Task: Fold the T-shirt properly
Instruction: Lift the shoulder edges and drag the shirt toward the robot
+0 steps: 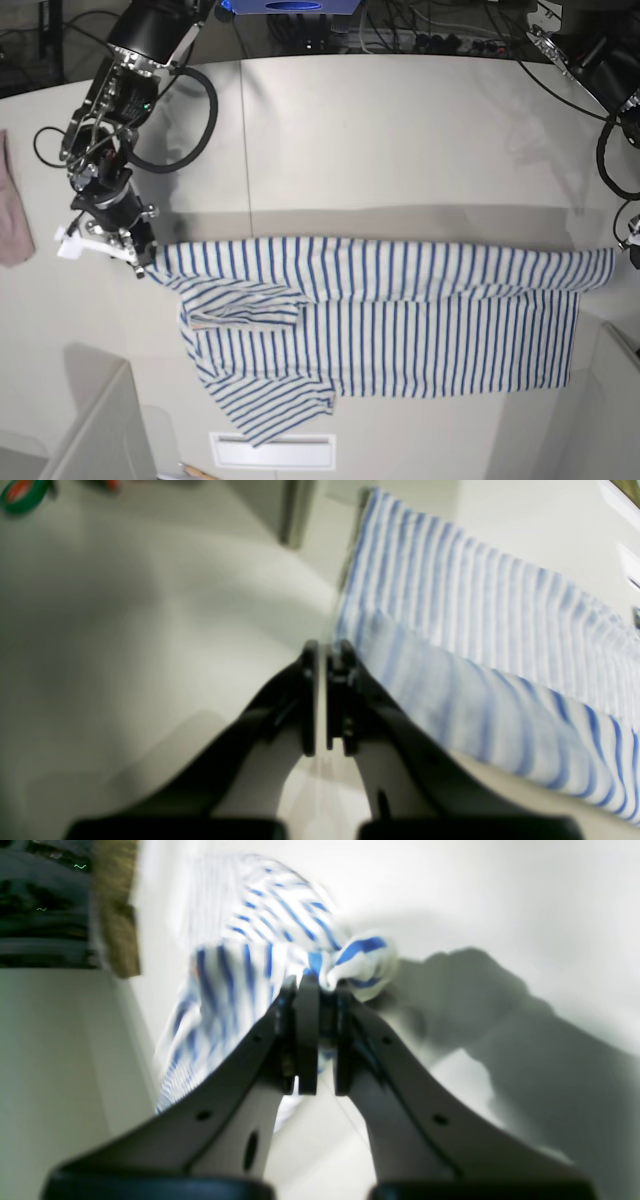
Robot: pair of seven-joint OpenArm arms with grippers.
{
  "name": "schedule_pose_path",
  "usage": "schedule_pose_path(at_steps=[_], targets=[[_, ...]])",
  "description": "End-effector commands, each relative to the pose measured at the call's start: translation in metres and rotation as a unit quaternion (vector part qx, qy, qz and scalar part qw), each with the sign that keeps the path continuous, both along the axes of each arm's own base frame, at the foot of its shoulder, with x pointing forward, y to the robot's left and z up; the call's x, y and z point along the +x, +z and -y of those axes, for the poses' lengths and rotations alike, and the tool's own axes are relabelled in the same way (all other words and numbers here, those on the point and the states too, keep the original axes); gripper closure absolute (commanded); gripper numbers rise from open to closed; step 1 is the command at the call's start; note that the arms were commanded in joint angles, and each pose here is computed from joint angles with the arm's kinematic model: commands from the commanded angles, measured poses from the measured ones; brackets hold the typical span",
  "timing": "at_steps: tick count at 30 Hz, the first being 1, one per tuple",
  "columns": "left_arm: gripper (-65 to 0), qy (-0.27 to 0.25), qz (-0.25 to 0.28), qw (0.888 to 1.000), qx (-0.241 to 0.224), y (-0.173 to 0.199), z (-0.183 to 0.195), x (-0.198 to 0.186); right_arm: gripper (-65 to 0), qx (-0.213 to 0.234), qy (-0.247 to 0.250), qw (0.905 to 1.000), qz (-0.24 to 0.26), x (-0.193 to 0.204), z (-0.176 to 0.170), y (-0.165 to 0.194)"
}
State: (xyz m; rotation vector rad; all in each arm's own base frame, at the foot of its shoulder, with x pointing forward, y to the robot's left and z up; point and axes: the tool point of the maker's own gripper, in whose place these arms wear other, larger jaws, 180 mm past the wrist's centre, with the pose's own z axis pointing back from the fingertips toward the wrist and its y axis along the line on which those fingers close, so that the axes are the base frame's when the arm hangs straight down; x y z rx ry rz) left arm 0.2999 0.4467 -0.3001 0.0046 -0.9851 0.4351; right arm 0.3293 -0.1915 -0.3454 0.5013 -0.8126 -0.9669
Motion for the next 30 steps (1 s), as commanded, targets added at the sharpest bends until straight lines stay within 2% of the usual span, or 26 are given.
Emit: schedule_pose_path(at_steps=[1,9,12,16,27,28,30], targets=[[0.0,0.000,0.004,1.000,0.016,0.008,-0.007,-0.005,0.0,-0.001,0.008,0.9998,0.018,0.004,-0.002,0.012],[0.0,-0.005,-0.091,0.996,0.003,-0.054,0.004,-0.070,0.0,-0.007,0.013,0.9985,-0.053,-0.057,-0.002,-0.029],[0.0,0.003,-0.086,0.996,0.012,-0.063,0.001,-0.084,0.0,-0.018,0.003,0.9969,-0.077,-0.075,0.005,-0.044],[0.0,-0.017,-0.090,0.996,0.021,-0.071,0.010,-0.085,0.0,-0.042,-0.003,0.9945,-0.095,-0.087,0.022,-0.057],[0.0,-0.033,-0.059,0.997,0.023,-0.061,0.030,-0.069,0.0,-0.039,-0.002,0.9941,-0.102,-0.089,0.019,-0.061],[-3.1,-0.033,-0.058,0.998,0.021,-0.061,0.032,-0.069,0.0,-0.040,-0.002,0.9940,-0.102,-0.089,0.020,-0.061],[-21.2,-0.030,-0.045,0.998,0.013,-0.060,0.036,-0.063,0.0,-0.039,-0.001,0.9940,-0.102,-0.089,0.020,-0.061]])
